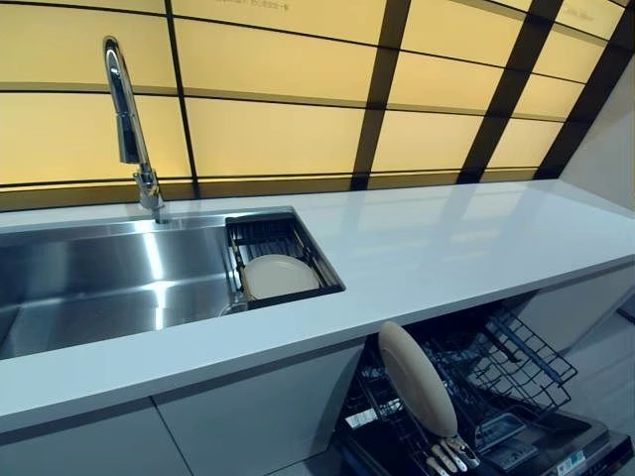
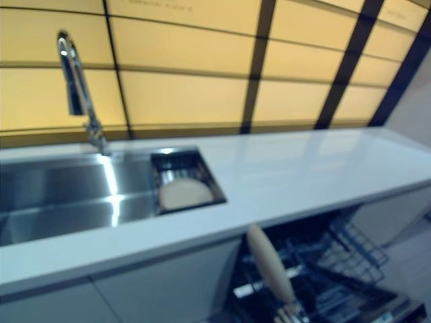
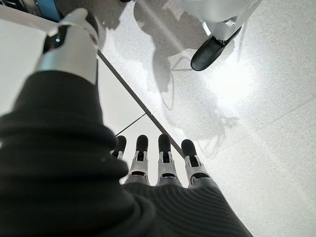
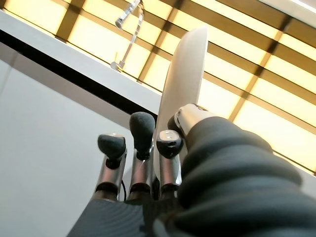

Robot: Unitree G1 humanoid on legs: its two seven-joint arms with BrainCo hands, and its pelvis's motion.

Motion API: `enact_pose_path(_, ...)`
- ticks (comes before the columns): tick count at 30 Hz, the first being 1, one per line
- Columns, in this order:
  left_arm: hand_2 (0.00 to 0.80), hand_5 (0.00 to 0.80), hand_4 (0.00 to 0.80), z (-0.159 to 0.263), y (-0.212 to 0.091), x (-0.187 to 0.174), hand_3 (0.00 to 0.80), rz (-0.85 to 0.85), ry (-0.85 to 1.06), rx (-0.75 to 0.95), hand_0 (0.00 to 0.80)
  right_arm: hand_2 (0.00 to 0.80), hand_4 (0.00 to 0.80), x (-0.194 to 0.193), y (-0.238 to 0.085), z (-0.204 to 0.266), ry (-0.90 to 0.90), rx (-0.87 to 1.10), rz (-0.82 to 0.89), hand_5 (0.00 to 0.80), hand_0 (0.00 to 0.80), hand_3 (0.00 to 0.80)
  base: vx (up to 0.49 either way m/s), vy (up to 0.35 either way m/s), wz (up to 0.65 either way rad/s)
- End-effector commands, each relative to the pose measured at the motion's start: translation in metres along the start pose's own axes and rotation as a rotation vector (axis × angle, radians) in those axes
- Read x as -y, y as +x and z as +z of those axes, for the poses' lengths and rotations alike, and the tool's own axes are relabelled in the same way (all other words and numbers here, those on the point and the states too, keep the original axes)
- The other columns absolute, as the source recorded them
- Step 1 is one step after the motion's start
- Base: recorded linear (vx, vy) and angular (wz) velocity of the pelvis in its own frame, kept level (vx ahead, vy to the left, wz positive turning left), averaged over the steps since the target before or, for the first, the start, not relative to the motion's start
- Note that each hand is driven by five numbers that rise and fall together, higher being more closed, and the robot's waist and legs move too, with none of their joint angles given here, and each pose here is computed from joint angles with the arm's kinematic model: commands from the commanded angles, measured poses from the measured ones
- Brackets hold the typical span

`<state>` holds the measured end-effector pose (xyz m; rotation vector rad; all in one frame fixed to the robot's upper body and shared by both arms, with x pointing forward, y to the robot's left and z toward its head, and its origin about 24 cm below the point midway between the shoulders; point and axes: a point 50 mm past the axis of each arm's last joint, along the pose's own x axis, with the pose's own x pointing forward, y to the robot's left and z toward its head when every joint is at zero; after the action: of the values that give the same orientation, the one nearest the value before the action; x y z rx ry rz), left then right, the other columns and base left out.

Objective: Take plates into dishwasher

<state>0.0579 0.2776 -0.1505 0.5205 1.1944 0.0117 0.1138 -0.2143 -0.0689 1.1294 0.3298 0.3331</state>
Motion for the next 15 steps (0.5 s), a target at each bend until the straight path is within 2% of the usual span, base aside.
enact_pose_path(1,0.000,0.000,0.000,0.024,0.005,-0.019,0.000,0.034,0.021,0.067,0.000,0.800,0.800,-0.024,0.033,0.025,-0.052,0.120,0.155,0.800,0.800,0.800,0.000,0.000,0.00)
enact_pose_path(15,0.000,0.000,0.000,0.019,0.004,-0.017,0.000,0.035,0.014,0.062,0.000,0.800,0.800,-0.013,0.030,0.021,0.008,0.198,0.014,0.800,0.800,0.800,-0.001,-0.004,0.04)
